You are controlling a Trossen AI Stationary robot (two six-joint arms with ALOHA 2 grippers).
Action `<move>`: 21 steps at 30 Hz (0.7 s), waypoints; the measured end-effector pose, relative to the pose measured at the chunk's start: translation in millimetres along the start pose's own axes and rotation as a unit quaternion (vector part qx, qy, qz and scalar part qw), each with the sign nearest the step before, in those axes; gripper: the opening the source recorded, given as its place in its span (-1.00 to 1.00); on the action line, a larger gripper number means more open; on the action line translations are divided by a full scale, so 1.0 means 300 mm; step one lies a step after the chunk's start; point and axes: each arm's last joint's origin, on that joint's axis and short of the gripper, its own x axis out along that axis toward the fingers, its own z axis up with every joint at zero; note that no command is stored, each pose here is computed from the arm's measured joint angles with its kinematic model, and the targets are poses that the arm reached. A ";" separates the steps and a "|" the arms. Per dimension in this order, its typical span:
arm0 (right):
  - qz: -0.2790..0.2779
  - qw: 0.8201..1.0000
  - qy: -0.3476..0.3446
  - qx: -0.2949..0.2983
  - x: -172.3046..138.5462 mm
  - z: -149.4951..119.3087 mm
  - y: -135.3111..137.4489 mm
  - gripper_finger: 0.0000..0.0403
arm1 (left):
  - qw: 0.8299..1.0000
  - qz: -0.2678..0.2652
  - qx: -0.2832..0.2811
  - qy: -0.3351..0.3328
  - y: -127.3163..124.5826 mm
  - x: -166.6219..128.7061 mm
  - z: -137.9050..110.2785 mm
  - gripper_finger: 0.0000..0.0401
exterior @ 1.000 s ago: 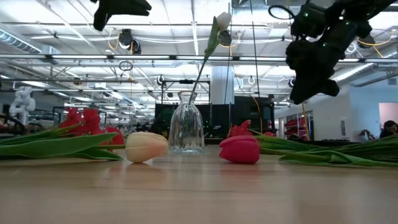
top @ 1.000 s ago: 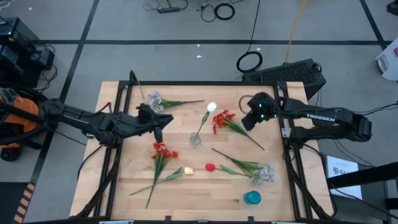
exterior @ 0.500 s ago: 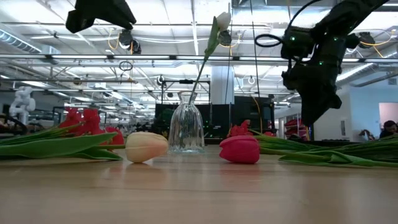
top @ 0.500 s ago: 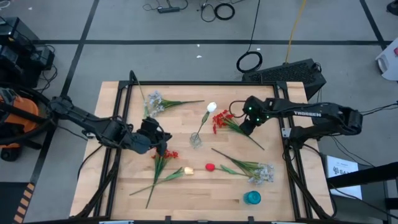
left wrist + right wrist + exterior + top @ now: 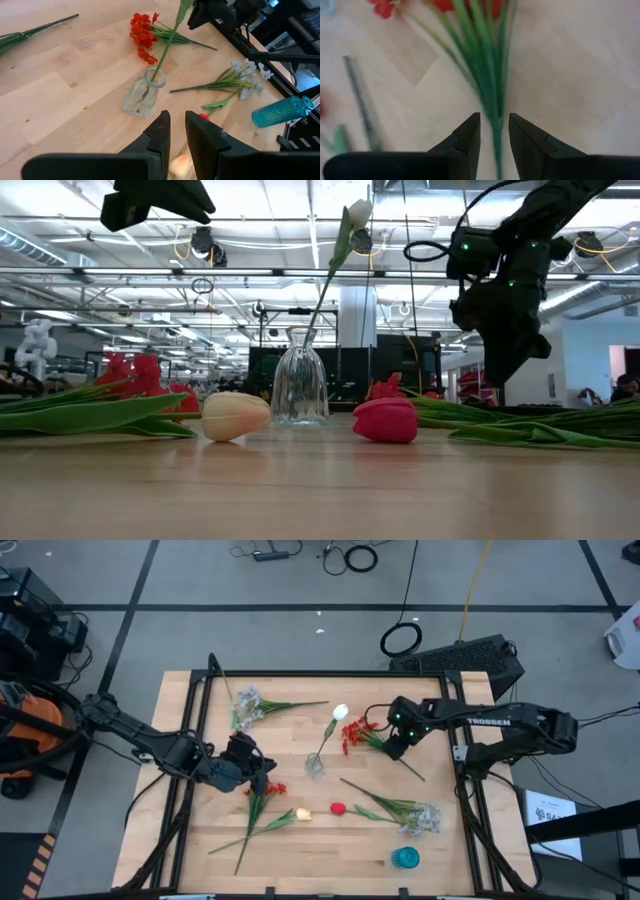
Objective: Sort flowers into vase by color
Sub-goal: Put the bottom red flowers into the blue vase
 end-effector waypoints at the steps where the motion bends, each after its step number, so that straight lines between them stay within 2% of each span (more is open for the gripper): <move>1: -0.004 1.000 0.005 -0.002 -0.009 -0.003 0.010 -0.57 | 1.000 0.000 0.000 0.000 0.000 0.000 0.000 -0.68; 9: -0.091 0.994 -0.002 -0.068 -0.103 -0.021 0.117 -0.88 | 1.000 0.003 0.002 0.001 0.003 0.001 0.000 -0.68; 12: -0.095 0.992 0.008 -0.078 -0.122 -0.030 0.134 -0.97 | 1.000 0.001 0.001 0.006 0.002 0.001 -0.001 -0.68; 15: -0.100 0.990 0.026 -0.091 -0.126 -0.066 0.139 -0.99 | 0.999 -0.012 -0.037 0.033 -0.001 0.000 -0.007 -0.68; 18: -0.097 0.992 0.028 -0.080 -0.137 -0.113 0.141 -1.00 | 0.997 -0.006 -0.064 0.051 0.004 0.001 -0.016 -0.68; 21: -0.079 0.995 0.012 -0.060 -0.162 -0.157 0.143 -0.99 | 0.996 0.000 -0.067 0.060 0.011 0.011 -0.032 -0.68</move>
